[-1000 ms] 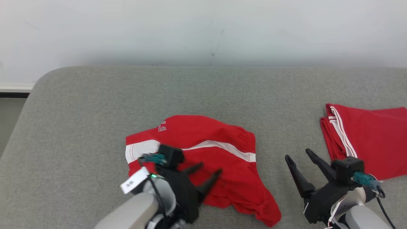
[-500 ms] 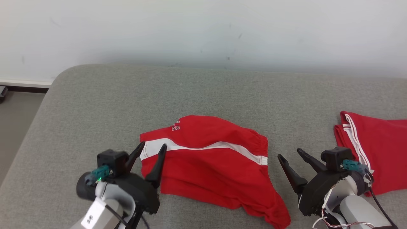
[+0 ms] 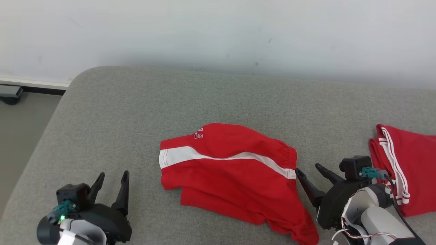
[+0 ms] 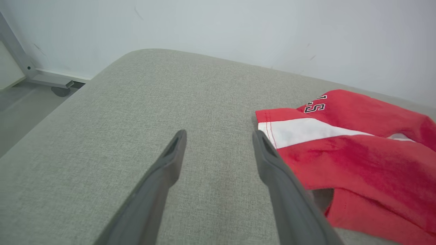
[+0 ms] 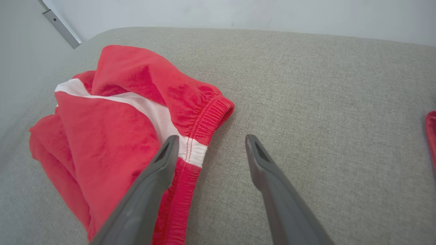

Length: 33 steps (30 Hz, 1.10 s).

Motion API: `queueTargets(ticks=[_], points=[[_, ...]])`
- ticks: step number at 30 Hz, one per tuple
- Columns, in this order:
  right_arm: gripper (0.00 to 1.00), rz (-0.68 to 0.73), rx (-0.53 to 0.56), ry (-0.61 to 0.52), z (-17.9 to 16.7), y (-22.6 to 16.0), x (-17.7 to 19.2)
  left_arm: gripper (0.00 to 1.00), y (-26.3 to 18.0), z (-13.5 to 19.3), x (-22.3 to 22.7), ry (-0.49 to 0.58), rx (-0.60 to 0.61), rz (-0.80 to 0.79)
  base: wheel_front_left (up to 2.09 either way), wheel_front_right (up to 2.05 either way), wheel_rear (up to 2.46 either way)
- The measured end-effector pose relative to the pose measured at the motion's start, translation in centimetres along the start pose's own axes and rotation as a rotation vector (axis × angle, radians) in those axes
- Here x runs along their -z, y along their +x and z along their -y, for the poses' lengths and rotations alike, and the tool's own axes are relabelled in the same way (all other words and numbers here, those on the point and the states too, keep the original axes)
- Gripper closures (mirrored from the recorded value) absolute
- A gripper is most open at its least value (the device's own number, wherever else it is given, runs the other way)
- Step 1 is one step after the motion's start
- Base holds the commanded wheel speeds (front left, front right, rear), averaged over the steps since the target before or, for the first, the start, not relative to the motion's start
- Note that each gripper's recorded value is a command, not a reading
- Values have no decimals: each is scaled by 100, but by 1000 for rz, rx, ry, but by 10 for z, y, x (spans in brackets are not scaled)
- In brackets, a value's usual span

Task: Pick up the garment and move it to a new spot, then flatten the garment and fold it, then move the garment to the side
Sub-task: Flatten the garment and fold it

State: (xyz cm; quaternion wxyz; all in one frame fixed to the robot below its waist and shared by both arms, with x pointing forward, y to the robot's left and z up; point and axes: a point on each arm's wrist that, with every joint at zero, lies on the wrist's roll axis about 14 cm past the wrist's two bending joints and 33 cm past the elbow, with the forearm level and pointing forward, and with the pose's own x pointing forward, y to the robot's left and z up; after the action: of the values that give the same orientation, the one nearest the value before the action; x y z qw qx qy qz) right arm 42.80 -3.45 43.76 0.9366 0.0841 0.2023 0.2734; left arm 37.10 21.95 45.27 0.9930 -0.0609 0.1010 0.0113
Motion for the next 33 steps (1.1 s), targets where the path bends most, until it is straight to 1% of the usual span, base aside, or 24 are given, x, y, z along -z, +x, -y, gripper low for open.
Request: queueTargets(ticks=[6, 10, 12, 19, 20, 21, 24, 28, 33], points=[[0, -54, 0, 7, 0, 3, 11, 0, -9, -17, -1, -10, -65, 25, 0, 0, 0], [0, -109, -9, 8, -3, 7, 22, 0, -11, -11, -12, -20, -69, 72, 0, 0, 0], [0, -132, -14, 10, -5, 9, 26, 0, -13, -11, -17, -8, -71, 92, 0, 0, 0], [0, -179, -49, -8, -19, 23, 27, 0, -24, -15, -19, -6, -105, 119, 0, 0, 0], [42, -192, -52, -11, -20, 24, 29, 0, -25, -17, -20, -7, -112, 124, 0, 0, 0], [100, -203, -56, -16, -21, 25, 30, 0, -26, -19, -22, -9, -121, 130, 0, 0, 0], [100, -205, -66, -22, -25, 29, 29, 0, -33, -26, -18, -16, -146, 127, 0, 0, 0], [100, -172, -66, -27, -25, 33, 15, 0, -37, -28, -11, -24, -157, 117, 0, 0, 0], [100, -104, -27, -19, -7, 28, -2, 0, -32, -20, -16, -28, -133, 130, 0, 0, 0]])
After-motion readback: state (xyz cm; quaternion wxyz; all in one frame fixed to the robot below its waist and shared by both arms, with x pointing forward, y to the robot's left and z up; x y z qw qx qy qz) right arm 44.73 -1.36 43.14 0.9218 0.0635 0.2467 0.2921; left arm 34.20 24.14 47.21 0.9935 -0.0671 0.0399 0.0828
